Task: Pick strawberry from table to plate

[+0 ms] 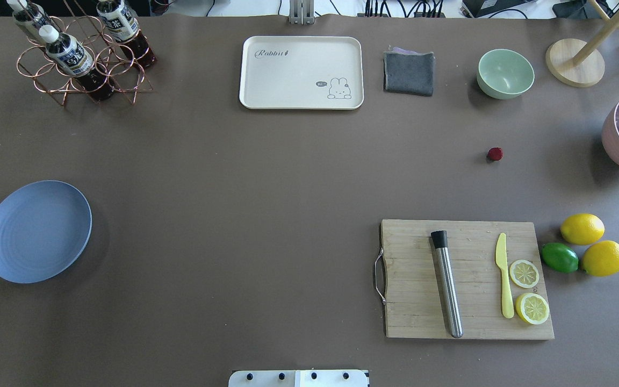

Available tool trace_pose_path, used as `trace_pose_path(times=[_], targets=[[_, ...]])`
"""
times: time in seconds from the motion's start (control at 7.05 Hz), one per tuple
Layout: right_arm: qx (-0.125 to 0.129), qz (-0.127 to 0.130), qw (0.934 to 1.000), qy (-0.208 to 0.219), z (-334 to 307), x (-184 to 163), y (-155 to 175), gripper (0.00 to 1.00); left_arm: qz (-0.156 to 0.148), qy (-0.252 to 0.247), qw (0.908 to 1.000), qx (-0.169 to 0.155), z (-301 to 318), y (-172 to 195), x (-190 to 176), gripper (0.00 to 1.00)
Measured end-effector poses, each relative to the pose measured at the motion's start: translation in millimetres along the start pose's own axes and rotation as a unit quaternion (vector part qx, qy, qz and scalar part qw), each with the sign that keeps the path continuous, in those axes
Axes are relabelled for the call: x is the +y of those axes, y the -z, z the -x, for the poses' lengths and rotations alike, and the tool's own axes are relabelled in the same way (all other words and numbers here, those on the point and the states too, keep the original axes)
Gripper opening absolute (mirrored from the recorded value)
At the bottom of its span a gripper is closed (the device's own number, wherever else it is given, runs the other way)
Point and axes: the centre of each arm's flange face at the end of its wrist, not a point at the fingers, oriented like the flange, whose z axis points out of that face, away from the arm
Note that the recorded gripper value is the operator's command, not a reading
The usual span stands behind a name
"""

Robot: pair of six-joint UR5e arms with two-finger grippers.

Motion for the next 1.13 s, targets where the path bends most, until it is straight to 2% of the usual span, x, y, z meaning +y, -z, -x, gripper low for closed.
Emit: trace_pose_path(times=[0.57, 1.13], targets=[[-0.002, -0.005, 1.0, 0.005, 4.9, -1.4, 4.8, 1.0, -0.015, -0.014, 0.9998, -0.001, -5.9, 7.1, -9.2, 0.98], [-0.002, -0.005, 1.0, 0.005, 5.0, -1.2, 4.9, 1.0, -0.067, -0.073, 0.9951, -0.004, -16.6, 16.7, -18.6, 0.98]])
